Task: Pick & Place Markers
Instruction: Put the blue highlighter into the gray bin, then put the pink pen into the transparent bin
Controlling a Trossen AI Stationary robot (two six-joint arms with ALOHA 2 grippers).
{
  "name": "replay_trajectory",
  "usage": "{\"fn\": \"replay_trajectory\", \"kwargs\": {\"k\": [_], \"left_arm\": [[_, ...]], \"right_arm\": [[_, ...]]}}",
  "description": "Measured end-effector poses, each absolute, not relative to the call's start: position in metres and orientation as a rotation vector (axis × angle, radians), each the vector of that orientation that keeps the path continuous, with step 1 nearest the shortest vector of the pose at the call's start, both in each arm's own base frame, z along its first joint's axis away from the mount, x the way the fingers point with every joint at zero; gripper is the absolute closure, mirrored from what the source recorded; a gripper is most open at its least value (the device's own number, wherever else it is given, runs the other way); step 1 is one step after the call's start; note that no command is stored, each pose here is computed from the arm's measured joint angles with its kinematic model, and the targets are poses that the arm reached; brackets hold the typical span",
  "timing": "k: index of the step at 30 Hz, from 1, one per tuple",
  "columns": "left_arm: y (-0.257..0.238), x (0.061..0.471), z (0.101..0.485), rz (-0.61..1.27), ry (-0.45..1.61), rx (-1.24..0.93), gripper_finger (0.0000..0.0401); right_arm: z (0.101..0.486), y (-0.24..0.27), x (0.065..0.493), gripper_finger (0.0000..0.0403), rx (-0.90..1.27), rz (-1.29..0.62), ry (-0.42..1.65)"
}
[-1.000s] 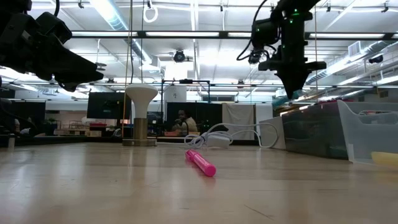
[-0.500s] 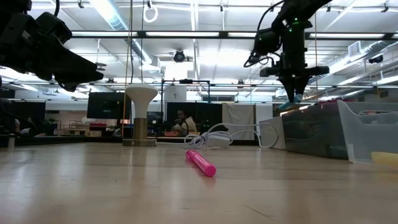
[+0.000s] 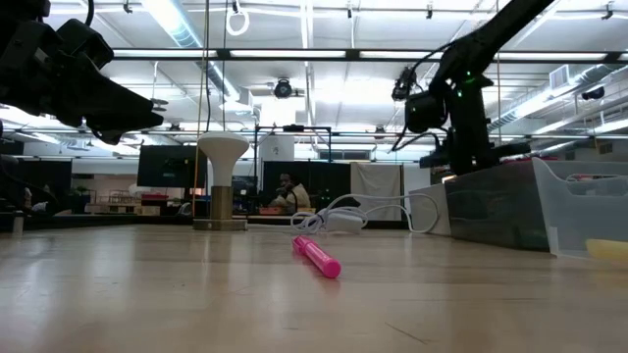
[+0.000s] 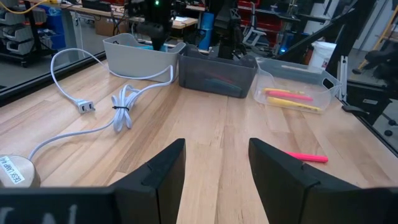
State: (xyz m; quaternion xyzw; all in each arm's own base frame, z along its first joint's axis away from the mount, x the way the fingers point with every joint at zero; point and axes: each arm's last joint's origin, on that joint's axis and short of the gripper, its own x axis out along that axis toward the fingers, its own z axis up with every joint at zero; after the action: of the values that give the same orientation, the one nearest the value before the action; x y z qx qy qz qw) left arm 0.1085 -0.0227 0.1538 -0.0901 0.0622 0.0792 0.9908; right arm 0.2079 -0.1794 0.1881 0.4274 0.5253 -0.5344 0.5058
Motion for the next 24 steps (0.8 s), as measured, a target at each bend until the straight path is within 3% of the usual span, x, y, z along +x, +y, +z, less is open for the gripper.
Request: {"fn": "replay_trajectory", "kwargs": {"k": [11,24], "left_arm": [[-0.023,0.109,0.154,0.159,0.124,-0.181,0.0218],[-0.023,0.109,0.154,0.159,0.124,-0.181,0.0218]], "right_arm": [[0.165,-0.194,0.205,0.0343,1.076,-1.266,1.336],[0.165,-0.193,0.205,0.0233,1.108,-1.228,1.341]]}}
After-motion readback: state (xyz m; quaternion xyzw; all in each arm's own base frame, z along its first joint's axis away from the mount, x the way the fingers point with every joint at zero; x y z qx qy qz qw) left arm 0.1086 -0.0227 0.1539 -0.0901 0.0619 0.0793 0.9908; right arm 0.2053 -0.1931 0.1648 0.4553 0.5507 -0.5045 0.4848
